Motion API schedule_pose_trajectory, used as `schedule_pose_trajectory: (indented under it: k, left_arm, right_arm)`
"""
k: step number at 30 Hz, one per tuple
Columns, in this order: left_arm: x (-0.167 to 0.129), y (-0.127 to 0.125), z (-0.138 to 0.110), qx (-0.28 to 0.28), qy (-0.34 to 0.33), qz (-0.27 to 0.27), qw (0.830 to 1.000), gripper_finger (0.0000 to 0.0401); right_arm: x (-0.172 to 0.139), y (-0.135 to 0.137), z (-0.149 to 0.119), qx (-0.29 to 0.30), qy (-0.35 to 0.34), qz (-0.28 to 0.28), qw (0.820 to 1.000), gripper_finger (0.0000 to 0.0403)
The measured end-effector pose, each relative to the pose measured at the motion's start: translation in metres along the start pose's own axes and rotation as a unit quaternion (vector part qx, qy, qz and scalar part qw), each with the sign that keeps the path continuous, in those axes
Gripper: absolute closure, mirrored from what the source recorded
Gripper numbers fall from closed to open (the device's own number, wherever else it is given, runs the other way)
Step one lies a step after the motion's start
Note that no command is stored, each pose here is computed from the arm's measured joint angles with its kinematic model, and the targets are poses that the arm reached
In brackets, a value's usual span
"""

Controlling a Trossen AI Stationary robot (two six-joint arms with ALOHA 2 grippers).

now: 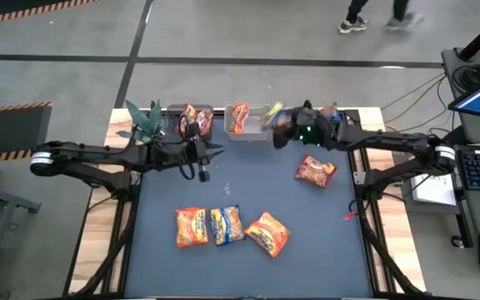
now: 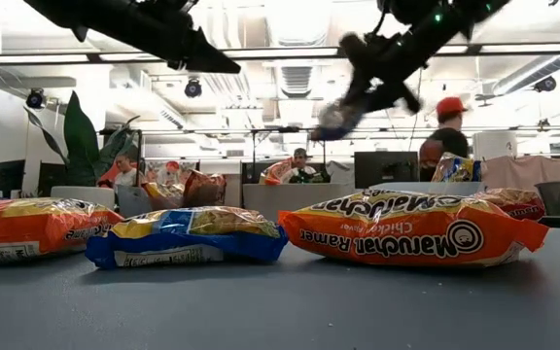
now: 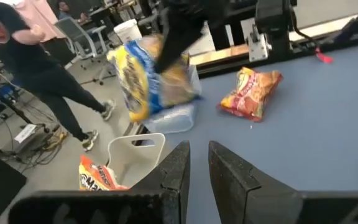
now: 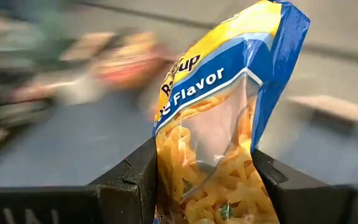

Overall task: Sort Maruchan noodles
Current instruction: Put the right blue noodle pack into the transparent white bin

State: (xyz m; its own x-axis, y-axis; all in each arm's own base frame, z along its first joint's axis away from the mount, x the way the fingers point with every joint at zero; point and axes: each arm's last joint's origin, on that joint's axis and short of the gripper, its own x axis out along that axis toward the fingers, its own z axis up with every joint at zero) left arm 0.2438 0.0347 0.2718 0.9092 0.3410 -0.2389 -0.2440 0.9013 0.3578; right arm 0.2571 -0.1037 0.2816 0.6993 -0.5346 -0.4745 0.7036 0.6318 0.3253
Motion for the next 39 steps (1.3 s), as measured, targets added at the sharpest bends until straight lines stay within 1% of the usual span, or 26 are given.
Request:
schedule_pose_trajectory:
  k: [1, 2, 4, 6, 8, 12, 16, 20, 23, 26, 29, 36, 39]
  left_arm:
    - [0.0, 0.0, 0.0, -0.001, -0.002, 0.004, 1.0, 0.036]
    - [0.0, 0.001, 0.001, -0.002, -0.003, 0.011, 1.0, 0.036]
    - [0.0, 0.002, 0.002, -0.014, -0.002, 0.027, 1.0, 0.036]
    - [0.0, 0.002, 0.002, -0.033, 0.0, 0.034, 0.999, 0.036]
    - [0.001, 0.002, 0.001, -0.043, 0.001, 0.035, 0.998, 0.036]
    - [0.005, -0.001, -0.004, -0.05, 0.021, 0.029, 0.998, 0.036]
    - [0.008, -0.003, -0.009, -0.033, 0.038, 0.026, 0.998, 0.036]
    - [0.006, 0.001, -0.003, -0.018, 0.032, 0.049, 0.998, 0.036]
    - [0.002, 0.005, 0.004, -0.01, 0.024, 0.071, 0.997, 0.036]
    - [-0.001, 0.007, 0.005, -0.01, 0.024, 0.082, 0.996, 0.036]
    - [-0.001, 0.006, 0.002, -0.007, 0.033, 0.079, 0.996, 0.036]
    - [-0.001, 0.005, 0.001, -0.004, 0.038, 0.078, 0.996, 0.036]
    - [0.0, 0.005, 0.0, -0.003, 0.039, 0.078, 0.996, 0.036]
  right_arm:
    - [-0.004, -0.004, 0.007, -0.012, 0.001, -0.061, 0.998, 0.0255]
    - [-0.009, -0.009, 0.013, -0.02, 0.003, -0.122, 0.992, 0.0255]
    - [-0.016, -0.019, 0.02, -0.025, 0.017, -0.231, 0.972, 0.0255]
    - [-0.021, -0.03, 0.023, -0.008, 0.037, -0.312, 0.949, 0.0255]
    - [-0.022, -0.039, 0.022, 0.009, 0.057, -0.356, 0.933, 0.0255]
    - [-0.012, -0.048, 0.015, 0.014, 0.073, -0.377, 0.923, 0.0255]
    - [0.001, -0.06, 0.0, 0.015, 0.091, -0.404, 0.91, 0.0255]
    - [0.013, -0.071, -0.016, 0.01, 0.11, -0.436, 0.893, 0.0255]
    - [0.022, -0.077, -0.025, -0.004, 0.108, -0.458, 0.882, 0.0255]
    - [0.03, -0.079, -0.029, -0.01, 0.111, -0.464, 0.879, 0.0255]
    - [0.033, -0.079, -0.028, -0.01, 0.113, -0.464, 0.878, 0.0255]
    - [0.032, -0.072, -0.01, -0.009, 0.08, -0.461, 0.883, 0.0255]
    - [0.033, -0.071, -0.007, -0.009, 0.069, -0.458, 0.886, 0.0255]
